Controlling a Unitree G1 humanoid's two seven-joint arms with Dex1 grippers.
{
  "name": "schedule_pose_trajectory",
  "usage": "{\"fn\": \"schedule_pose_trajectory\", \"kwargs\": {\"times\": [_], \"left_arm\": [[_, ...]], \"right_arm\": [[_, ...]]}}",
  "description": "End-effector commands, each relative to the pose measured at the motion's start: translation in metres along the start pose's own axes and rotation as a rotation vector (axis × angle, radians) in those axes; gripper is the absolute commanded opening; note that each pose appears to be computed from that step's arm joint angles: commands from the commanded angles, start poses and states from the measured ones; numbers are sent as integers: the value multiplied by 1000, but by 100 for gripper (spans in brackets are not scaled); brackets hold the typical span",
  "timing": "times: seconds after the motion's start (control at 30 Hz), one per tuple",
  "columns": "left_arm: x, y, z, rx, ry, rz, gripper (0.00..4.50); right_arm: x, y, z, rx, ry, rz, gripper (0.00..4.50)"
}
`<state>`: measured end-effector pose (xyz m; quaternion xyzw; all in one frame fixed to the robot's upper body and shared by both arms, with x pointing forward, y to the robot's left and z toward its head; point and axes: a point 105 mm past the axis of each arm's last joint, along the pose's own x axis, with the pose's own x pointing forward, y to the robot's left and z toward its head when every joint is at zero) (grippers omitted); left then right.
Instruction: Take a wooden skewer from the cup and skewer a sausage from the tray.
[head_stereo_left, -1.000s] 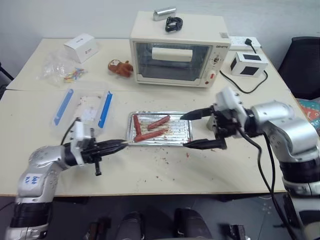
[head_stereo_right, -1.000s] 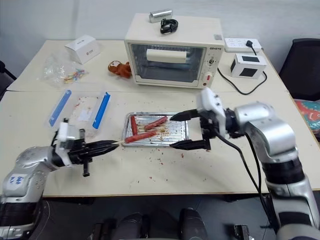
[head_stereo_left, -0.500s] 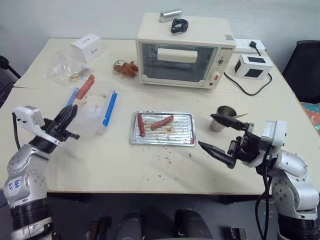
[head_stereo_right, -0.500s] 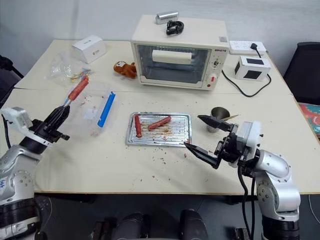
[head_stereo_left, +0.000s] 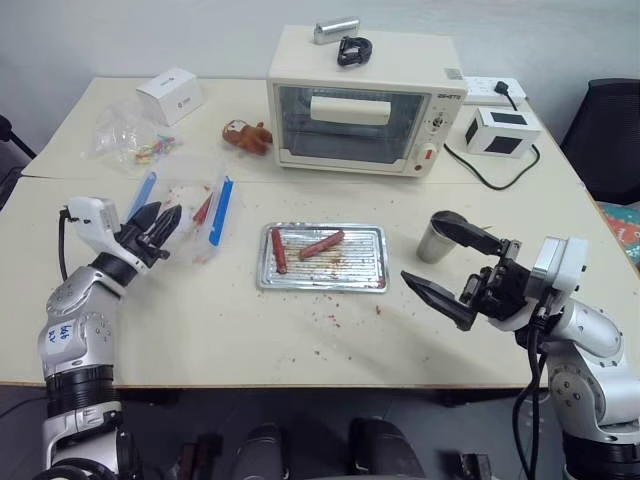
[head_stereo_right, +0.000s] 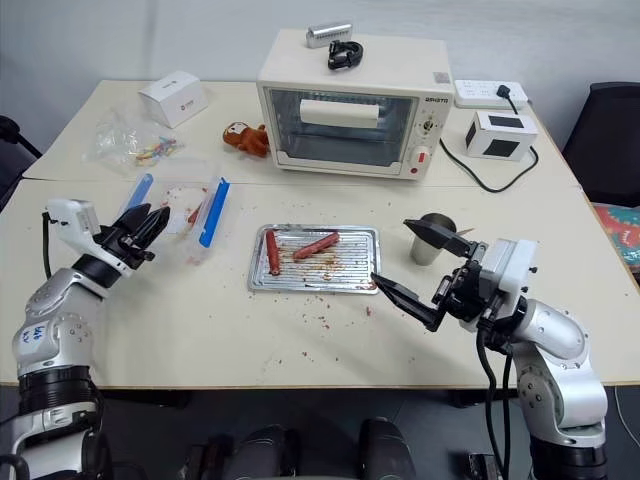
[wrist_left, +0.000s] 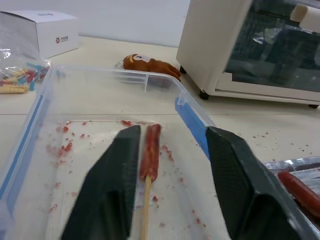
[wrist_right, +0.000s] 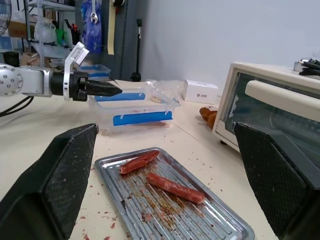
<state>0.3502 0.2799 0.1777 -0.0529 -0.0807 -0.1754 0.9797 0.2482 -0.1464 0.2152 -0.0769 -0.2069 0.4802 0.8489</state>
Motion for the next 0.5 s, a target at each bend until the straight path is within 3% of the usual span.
{"fn": "schedule_pose_trajectory", "kwargs": {"times": [0.03,0.13,0.33,0.4,0.5], "left_arm": [[-13,-9,31,68,-59,-115,351],[-31,-19,35,156,11,-251,444],[-71,-36,11,423,281,-518,444],[-77,-46,12,387,236,-556,444],[-90,-57,-7,420,291,-615,444]], "right_arm": [[-6,0,10,-21,2,26,450],[-13,-3,7,-11,45,45,450],[-51,11,-23,50,229,186,450],[-63,9,-35,59,261,182,450],[-74,-3,-49,39,287,136,450]]}}
